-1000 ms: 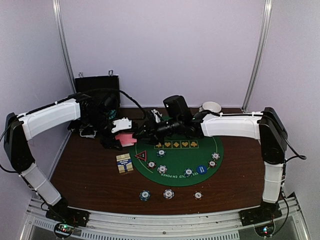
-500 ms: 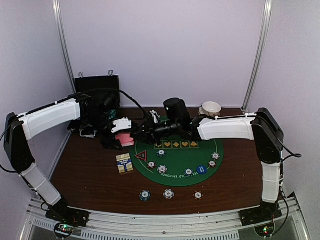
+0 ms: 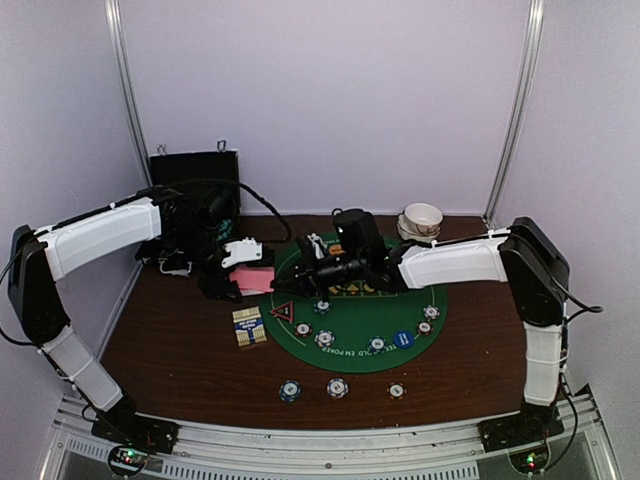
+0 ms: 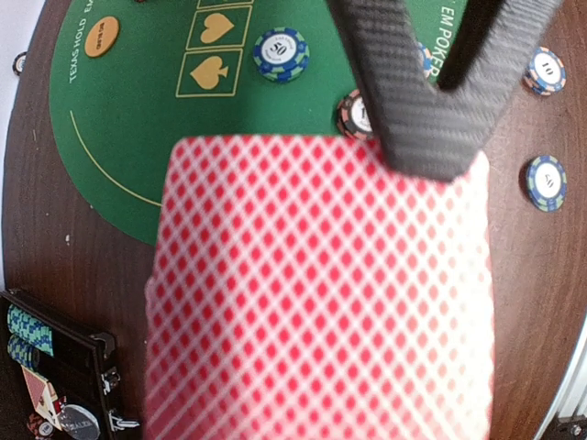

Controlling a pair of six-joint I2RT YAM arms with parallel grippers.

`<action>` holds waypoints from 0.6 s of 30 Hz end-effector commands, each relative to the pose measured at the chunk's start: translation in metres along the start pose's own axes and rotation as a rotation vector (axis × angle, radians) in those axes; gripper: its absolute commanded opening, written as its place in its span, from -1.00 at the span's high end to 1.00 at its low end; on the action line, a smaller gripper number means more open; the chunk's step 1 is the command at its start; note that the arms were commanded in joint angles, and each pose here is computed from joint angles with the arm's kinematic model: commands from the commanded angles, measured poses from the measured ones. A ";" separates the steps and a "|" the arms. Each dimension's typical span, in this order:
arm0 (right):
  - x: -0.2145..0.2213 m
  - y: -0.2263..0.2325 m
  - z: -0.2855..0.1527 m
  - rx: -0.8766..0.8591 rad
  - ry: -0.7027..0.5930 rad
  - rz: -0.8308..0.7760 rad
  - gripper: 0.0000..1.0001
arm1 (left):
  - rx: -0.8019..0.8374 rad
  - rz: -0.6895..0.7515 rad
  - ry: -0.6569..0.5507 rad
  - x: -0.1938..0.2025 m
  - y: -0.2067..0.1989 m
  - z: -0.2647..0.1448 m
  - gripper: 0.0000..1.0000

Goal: Distribute texas hold em gaming equipment

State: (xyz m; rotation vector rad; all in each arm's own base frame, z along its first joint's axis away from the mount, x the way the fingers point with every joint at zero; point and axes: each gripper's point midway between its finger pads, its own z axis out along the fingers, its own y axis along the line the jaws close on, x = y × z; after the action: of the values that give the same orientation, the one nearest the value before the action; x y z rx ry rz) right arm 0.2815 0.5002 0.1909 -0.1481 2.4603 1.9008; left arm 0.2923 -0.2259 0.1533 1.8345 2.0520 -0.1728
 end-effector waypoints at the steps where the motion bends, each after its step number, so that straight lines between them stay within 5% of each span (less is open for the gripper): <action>1: -0.009 0.019 -0.024 -0.044 -0.058 -0.041 1.00 | -0.023 -0.003 -0.012 -0.004 0.006 -0.006 -0.04; 18: -0.042 -0.003 -0.059 -0.063 -0.135 0.008 1.00 | -0.021 -0.047 0.035 0.018 0.003 -0.008 0.00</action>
State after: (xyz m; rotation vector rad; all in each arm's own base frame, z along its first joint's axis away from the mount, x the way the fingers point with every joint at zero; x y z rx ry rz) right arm 0.3189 0.4511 0.1939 -0.0023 2.3693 1.9005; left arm 0.2936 -0.2121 0.1472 1.8209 2.1099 -0.1382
